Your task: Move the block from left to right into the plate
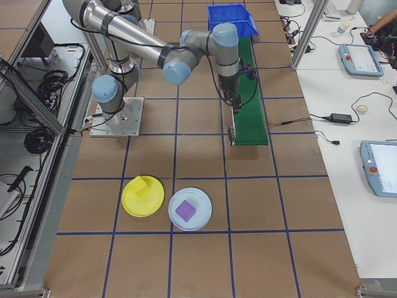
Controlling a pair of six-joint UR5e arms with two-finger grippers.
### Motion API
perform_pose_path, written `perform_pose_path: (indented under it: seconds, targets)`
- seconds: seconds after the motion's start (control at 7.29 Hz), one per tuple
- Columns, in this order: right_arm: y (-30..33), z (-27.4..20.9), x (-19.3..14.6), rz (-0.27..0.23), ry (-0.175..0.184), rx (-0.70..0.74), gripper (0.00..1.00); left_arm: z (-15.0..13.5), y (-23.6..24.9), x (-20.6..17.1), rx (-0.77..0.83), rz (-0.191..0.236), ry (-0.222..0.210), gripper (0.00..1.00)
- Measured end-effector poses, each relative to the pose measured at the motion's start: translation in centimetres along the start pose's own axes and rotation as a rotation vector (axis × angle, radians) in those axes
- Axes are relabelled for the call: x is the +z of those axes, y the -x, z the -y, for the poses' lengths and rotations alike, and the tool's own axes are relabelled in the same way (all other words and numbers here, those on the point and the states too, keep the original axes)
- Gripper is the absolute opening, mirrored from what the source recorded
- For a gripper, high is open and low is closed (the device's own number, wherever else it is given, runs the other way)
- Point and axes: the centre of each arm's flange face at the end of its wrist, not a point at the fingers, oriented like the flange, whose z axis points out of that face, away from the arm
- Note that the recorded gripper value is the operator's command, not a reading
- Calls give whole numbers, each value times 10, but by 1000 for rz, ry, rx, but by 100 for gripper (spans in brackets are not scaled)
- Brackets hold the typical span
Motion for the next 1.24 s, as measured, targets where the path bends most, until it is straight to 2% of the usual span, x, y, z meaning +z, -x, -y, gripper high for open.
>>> perform_pose_path:
  seconds: [0.27,0.55,0.82,1.24]
  targets:
    - [97,29,-47,55,25,120,100,1,4,2,-5,-1,3,100]
    - [174,28,-86,99,64,206,100,2,6,2,-8,-1,4,100]
    - [203,24,-89,160,97,221,100,2,6,2,-9,-1,5,100]
    - [211,20,-79,189,133,223,100,2,6,3,-11,-1,6,100]
